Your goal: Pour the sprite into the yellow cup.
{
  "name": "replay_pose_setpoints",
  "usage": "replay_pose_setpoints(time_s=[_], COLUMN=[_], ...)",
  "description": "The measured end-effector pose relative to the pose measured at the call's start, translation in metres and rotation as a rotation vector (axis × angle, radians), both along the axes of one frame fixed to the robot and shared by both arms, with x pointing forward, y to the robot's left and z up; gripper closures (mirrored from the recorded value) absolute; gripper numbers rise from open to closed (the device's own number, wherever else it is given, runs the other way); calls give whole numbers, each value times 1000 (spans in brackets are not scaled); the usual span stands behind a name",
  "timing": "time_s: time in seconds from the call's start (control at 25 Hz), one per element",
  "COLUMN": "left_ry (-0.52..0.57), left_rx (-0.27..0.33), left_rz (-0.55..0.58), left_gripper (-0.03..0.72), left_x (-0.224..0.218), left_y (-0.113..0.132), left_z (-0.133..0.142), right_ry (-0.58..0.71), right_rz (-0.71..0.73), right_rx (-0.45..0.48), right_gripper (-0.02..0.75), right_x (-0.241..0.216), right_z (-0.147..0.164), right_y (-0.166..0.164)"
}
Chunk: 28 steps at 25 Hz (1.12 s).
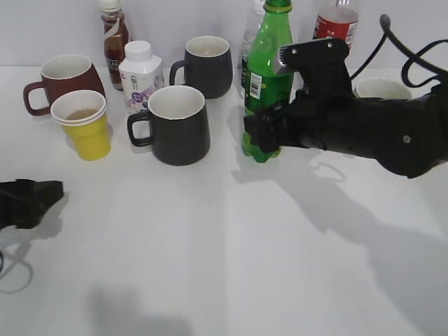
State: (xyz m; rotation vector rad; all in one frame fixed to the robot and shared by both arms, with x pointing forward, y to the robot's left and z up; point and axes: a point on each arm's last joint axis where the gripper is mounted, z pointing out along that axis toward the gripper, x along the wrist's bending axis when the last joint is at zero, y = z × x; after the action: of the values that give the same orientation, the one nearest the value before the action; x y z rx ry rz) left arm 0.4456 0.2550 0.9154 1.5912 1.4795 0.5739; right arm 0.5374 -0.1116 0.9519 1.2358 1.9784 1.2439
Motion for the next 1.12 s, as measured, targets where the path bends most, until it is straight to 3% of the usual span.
replay_pose_setpoints(time_s=[0.12,0.24,0.48,0.68,0.88,1.12], left_ry=[44,100,260,469,635,410], left_rx=[-9,20,32,130,270,319], left_rz=[50,96,169,162,107,-43], left_gripper=[94,97,98,99,99,99], left_x=[-8,-14,-23,-48,-90,-141], left_y=[4,9,5,3,16,32], left_z=[11,24,65,102,124,148], right_ry=[73,164,351,474,604,668], right_rz=[-6,-27,-14,19,82,192], right_rx=[-19,-24,-79,-114,-180,-263], right_gripper=[141,142,142,142,142,145], right_x=[-5,-10,-27,-49,-82,-123], right_z=[0,-1,2,21,49,82], right_y=[-2,-5,-11,-19,-33,-54])
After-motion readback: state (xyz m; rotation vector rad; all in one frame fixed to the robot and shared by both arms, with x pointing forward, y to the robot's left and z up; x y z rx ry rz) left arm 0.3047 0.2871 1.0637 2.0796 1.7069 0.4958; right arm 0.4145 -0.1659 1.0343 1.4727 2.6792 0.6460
